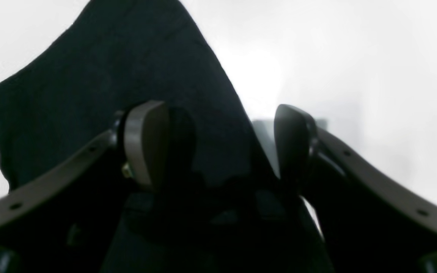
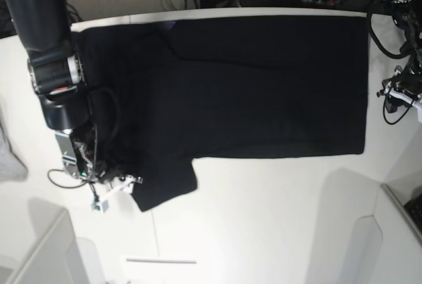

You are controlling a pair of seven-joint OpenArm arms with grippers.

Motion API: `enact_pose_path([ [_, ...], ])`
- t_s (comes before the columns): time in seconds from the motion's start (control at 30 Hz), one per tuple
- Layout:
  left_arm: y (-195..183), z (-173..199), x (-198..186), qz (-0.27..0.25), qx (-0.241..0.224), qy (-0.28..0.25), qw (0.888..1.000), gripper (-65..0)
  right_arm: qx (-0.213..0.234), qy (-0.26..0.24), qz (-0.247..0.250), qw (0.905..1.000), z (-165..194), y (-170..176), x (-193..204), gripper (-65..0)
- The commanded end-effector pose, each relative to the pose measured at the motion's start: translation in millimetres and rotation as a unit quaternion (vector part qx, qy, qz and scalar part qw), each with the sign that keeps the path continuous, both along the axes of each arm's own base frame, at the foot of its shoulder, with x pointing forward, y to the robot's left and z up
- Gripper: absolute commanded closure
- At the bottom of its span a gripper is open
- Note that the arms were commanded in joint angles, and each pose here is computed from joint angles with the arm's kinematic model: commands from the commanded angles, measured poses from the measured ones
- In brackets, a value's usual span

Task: Fold the T-shirt properly
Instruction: 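Move left gripper to the other hem corner and grasp both corners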

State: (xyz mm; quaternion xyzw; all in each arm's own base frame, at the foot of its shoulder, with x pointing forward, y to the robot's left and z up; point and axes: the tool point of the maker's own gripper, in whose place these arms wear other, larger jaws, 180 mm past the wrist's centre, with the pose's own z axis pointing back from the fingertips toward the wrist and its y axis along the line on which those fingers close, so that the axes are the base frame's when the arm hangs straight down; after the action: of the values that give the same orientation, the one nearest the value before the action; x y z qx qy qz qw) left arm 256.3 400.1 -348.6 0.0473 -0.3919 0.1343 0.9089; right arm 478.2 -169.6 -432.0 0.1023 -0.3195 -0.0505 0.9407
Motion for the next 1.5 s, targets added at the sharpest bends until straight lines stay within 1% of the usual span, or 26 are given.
enact_pose_path([
  [0.0, 7, 17, 10, -0.002, 0.016, -0.022, 1.000, -32.4, 0.002, -0.004, 0.002, 1.0000, 10, 1, 8, -38.3],
  [0.17, 8, 18, 15, 0.001, 0.012, -0.027, 1.000, -32.4, 0.002, -0.003, 0.002, 1.0000, 10, 1, 7, -21.8],
  [0.27, 14, 11, 19, 0.015, -0.003, -0.025, 1.000, -32.9, 0.002, -0.002, 0.000, 1.0000, 9, 0, 7, -14.3],
  [0.3, 16, 7, 20, 0.021, -0.009, -0.022, 1.000, -35.1, 0.001, -0.002, 0.000, 1.0000, 9, 0, 7, -11.3],
  [0.4, 20, 1, 30, 0.035, -0.032, -0.020, 0.999, -47.9, 0.002, 0.004, -0.001, 1.0000, 4, 0, 2, 0.0],
  [0.47, 23, -1, 36, 0.043, -0.042, -0.023, 0.998, -53.2, 0.003, 0.005, -0.002, 1.0000, 3, 0, 2, 0.0],
  [0.5, 23, 1, 41, 0.045, -0.045, -0.028, 0.998, -54.0, 0.003, 0.005, -0.002, 1.0000, 3, 0, 2, 0.0],
  [0.6, 23, 5, 54, 0.047, -0.055, -0.039, 0.997, -54.1, 0.002, 0.007, -0.002, 1.0000, 2, 0, 1, 0.0],
  [0.77, 6, -5, 82, 0.029, -0.078, -0.031, 0.996, -54.1, 0.003, 0.006, -0.003, 1.0000, 3, 0, 1, 0.0],
  [0.9, 0, -16, 96, 0.032, -0.104, -0.022, 0.994, -54.1, 0.004, 0.012, -0.003, 0.9999, -3, 0, -4, 0.0],
  [0.97, 3, -15, 104, 0.041, -0.111, -0.034, 0.992, -54.1, 0.004, 0.014, -0.003, 0.9999, -5, 0, -5, 0.0],
  [1.03, 6, -16, 109, 0.044, -0.102, -0.030, 0.993, -54.1, 0.004, 0.016, -0.003, 0.9999, -6, 0, -7, 0.0],
  [1.13, 13, -21, 113, 0.045, -0.070, -0.003, 0.997, -54.1, 0.004, 0.017, -0.003, 0.9998, -7, 0, -7, 0.0],
  [1.2, 16, -22, 117, 0.046, -0.058, 0.008, 0.997, -54.1, 0.004, 0.017, -0.003, 0.9998, -7, 0, -7, 0.0],
  [1.33, 5, -21, 132, 0.040, -0.066, 0.006, 0.997, -54.0, 0.004, 0.017, -0.003, 0.9998, -7, 0, -7, 0.0],
  [1.47, -17, -23, 145, -0.001, -0.052, 0.020, 0.998, -54.0, 0.005, 0.016, -0.003, 0.9999, -6, 0, -7, 0.0],
])
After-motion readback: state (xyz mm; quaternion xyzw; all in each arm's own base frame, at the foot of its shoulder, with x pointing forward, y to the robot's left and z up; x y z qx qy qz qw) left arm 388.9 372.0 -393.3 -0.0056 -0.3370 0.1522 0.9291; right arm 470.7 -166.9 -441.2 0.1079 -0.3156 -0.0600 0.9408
